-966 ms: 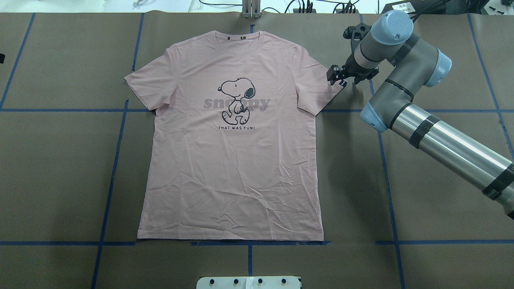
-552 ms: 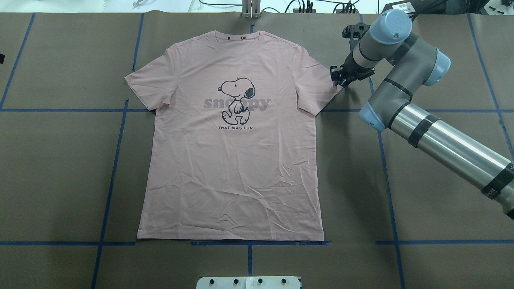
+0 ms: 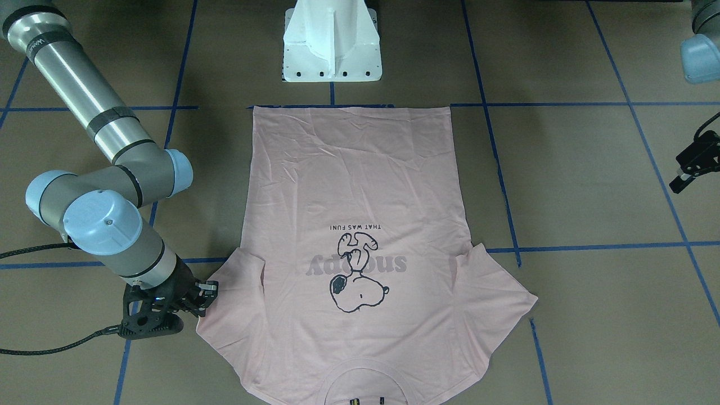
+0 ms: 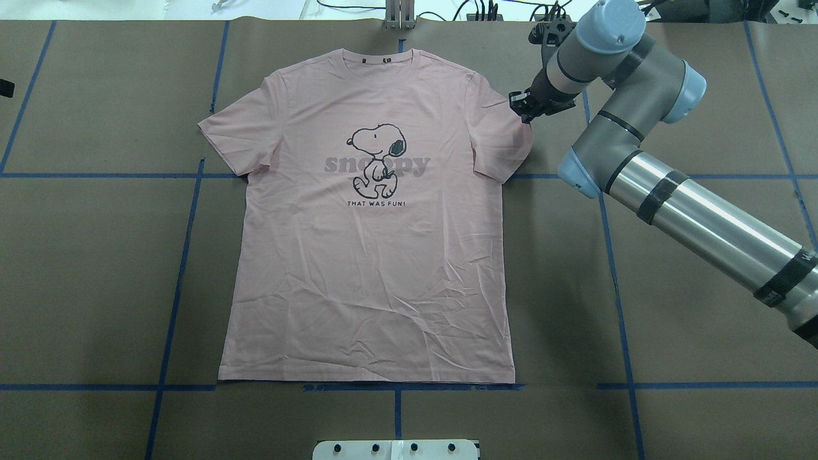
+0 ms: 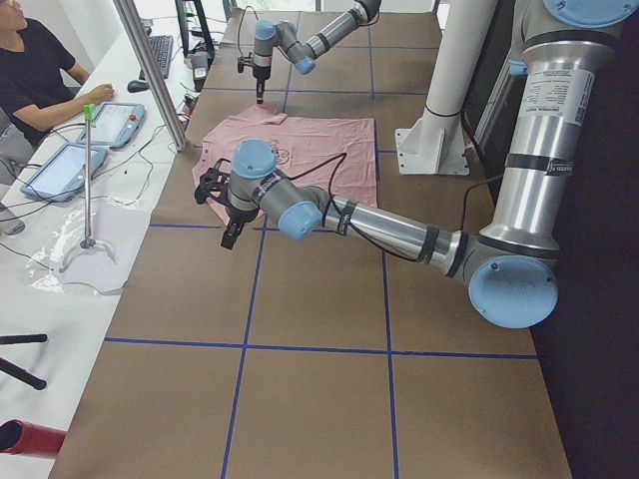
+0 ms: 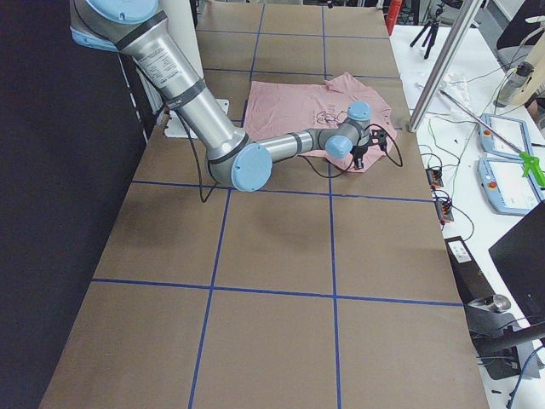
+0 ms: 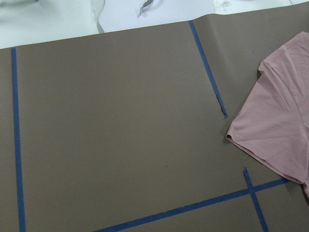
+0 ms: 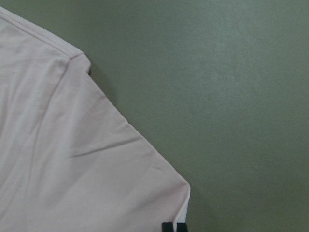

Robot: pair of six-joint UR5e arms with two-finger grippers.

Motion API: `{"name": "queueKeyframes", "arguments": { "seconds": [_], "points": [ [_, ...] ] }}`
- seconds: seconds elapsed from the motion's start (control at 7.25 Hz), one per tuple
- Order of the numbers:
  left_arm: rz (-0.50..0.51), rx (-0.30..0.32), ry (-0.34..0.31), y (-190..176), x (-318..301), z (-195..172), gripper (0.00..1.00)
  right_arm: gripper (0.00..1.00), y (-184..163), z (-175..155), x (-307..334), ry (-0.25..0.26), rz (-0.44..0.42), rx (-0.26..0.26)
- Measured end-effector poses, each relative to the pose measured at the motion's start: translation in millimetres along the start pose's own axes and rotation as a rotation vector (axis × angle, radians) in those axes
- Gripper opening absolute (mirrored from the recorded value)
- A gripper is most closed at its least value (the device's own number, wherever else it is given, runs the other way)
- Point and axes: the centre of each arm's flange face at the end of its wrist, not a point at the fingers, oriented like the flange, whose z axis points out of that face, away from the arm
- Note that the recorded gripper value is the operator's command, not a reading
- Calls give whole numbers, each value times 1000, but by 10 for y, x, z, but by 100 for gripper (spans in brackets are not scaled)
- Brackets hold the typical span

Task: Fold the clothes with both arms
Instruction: 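Fold the grasped sleeve inward onto the shirt body with the right gripper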

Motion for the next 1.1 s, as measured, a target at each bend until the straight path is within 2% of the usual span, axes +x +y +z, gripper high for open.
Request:
{"name": "queueKeyframes", "arguments": {
  "seconds": [0.28, 0.41, 0.69, 0.83, 0.97, 1.1],
  "points": [
    [-6, -4, 11, 4, 5, -6, 100, 0, -109, -300, -602, -87, 14, -3],
    [-8, -5, 11, 7, -1, -8, 100, 0, -107, -367, -918, -114, 7, -4],
    [-12, -8, 9, 28, -24, -3, 100, 0, -147, -327, -1530, -112, -17, 23],
    [-14, -9, 9, 34, -32, 0, 100, 20, -176, -266, -1768, -96, -25, 38],
    [-15, -9, 9, 34, -32, 0, 100, 99, -187, -227, -1884, -87, -29, 46],
    [-14, -8, 9, 28, -28, -1, 100, 100, -172, -195, -1931, -83, -33, 53]
  ]
}}
